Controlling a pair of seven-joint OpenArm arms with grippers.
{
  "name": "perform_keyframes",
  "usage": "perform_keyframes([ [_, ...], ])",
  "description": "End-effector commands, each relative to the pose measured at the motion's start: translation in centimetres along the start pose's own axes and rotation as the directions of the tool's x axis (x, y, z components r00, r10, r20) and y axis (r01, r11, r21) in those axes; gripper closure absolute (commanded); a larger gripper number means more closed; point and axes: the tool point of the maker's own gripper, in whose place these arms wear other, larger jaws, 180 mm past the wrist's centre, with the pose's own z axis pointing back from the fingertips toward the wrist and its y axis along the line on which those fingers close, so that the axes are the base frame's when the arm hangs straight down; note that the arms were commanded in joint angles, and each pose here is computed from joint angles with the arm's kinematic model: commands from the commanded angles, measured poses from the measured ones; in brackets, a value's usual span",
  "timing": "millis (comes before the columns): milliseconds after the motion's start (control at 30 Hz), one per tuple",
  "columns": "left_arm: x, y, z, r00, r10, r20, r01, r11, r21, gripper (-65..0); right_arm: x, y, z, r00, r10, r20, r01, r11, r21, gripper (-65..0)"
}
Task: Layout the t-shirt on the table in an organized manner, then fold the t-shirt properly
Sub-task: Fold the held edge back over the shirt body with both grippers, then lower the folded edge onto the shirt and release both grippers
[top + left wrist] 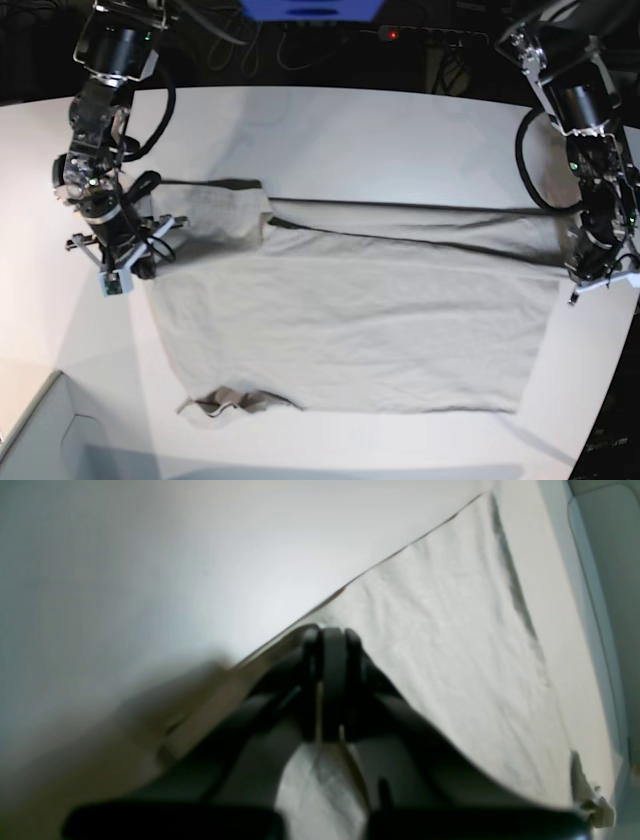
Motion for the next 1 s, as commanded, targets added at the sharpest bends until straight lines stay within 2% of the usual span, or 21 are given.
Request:
perform_keyframes([
  [0,2.3,-1.2,0.1,0.998,-0.006,0.055,0.008,1.000,-0.027,-0.2,1.9,-0.5,0.0,0.998,0.008,0.058,-0.008,1.000,-0.004,0.0],
  [533,3.9,-3.7,-0.2,0.997,0.013,0.082,-0.007,0.998,-0.070,-0.9,3.9,-1.7,-0.3,0.996,0.028,0.089,-0.026,0.999,-0.023,0.0],
  [600,3.8,-3.7,-0.3,0.997,0.014,0.080,-0.008,0.998,-0.069,-4.4,3.9,-1.6,-0.3,0.996,0.029,0.089,-0.027,0.999,-0.021,0.0],
  [667,3.8,-3.6,-0.3,0.997,0.014,0.082,-0.008,0.998,-0.068,-10.6,3.7,-1.5,-0.3,0.996,0.029,0.085,-0.028,0.999,-0.018,-1.0],
  [867,3.7,-3.4,-0.2,0.997,0.012,0.083,-0.007,0.998,-0.065,-28.2,3.4,-1.5,0.0,0.996,0.034,0.083,-0.032,0.999,-0.020,-21.0],
  [967,3.9,-3.5,-0.1,0.996,0.009,0.085,-0.004,0.998,-0.067,-36.4,4.9,-2.2,0.7,0.992,0.054,0.119,-0.048,0.998,-0.046,-27.0],
])
